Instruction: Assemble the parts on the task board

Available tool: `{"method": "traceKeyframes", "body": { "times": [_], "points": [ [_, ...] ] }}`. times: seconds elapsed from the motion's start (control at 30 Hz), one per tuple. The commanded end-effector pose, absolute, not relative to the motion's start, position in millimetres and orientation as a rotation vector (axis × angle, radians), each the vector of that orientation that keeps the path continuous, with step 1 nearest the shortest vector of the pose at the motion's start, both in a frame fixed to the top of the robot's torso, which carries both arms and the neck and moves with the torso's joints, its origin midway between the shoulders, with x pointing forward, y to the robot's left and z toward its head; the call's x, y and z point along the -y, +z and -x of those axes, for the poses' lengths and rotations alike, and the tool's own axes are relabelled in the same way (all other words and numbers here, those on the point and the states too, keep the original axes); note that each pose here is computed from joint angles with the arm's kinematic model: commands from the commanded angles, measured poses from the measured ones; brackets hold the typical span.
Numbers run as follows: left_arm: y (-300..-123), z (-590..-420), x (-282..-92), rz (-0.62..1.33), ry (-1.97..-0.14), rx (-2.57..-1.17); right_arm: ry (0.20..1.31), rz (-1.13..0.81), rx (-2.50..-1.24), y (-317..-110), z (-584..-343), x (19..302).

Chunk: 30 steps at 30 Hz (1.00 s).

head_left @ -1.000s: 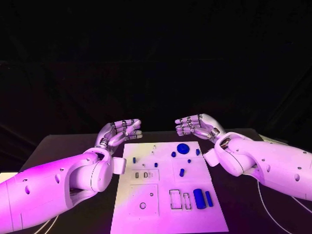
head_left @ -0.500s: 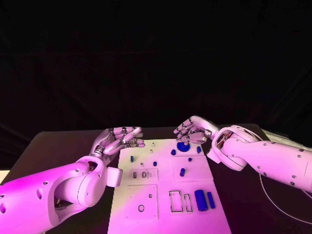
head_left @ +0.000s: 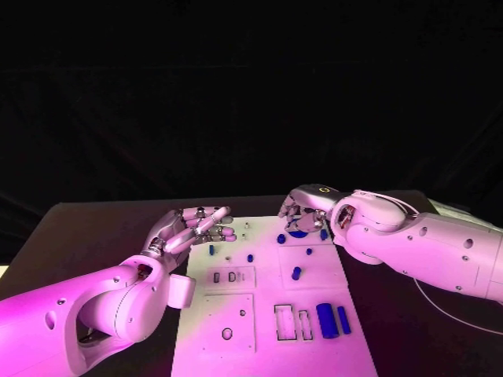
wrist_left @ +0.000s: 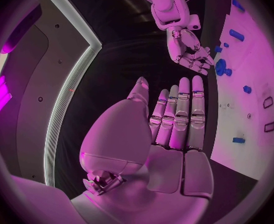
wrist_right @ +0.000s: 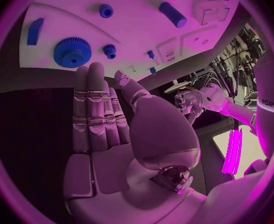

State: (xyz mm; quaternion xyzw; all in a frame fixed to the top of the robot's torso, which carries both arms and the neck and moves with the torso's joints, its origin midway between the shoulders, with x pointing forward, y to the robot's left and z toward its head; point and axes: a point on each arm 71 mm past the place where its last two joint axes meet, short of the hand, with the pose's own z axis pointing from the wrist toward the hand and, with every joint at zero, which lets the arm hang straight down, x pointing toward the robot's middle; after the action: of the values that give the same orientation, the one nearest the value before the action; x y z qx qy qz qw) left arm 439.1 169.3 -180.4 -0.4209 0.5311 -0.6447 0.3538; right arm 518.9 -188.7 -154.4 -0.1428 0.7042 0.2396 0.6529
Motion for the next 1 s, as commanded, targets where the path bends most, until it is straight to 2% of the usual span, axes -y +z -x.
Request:
{"method": "traceKeyframes", "body": {
  "times": [0.03, 0.43, 1.0],
  "points": [
    [-178.6, -436.9, -165.3, 1.090, -1.713, -1.390, 0.413, 0.445, -1.634, -158.0, -518.7, 185.9],
    [-178.0, -434.7, -165.1, 1.093, -1.716, -1.401, 0.374, 0.528, -1.692, -162.7, -517.9, 177.8],
    [-178.1, -434.3, -165.6, 1.097, -1.713, -1.406, 0.376, 0.551, -1.710, -166.0, -520.9, 172.6]
  ]
}}
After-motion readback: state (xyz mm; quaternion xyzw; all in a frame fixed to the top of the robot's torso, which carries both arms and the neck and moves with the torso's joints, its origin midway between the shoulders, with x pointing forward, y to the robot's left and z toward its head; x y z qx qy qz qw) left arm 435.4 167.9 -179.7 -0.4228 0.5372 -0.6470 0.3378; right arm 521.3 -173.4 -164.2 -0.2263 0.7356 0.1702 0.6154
